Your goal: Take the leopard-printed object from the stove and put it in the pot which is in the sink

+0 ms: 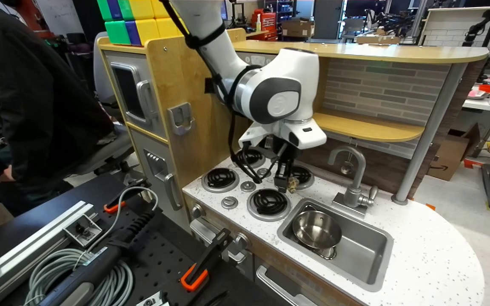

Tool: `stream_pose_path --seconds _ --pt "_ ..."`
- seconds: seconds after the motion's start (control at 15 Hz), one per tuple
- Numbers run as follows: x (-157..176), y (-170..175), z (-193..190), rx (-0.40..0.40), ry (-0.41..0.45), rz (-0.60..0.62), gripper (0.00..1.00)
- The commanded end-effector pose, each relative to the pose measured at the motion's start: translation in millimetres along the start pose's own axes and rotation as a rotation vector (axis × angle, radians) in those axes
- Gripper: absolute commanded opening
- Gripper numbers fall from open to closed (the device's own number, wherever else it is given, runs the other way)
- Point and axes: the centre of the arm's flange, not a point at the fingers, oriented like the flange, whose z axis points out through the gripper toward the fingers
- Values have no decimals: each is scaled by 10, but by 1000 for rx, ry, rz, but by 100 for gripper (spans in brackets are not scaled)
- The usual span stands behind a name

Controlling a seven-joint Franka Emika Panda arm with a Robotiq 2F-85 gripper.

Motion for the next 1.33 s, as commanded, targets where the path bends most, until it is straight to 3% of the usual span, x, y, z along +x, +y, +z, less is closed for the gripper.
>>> stream_pose_path --seconds 0.0,0.33,0.4,0.47,0.53,0.73,1.07,1.27 --pt "510 -41 238 -38 -47 155 4" --pt "913 18 707 -42 -114 294 4" --pt "954 4 782 -37 -124 311 13" --pt "964 -15 839 -31 -136 325 42" --pt "965 -29 858 -24 -141 331 43" --pt "896 -82 764 -3 -186 312 63" --pt "524 -65 27 104 -253 130 100" --pt "269 101 -470 58 -289 -41 100"
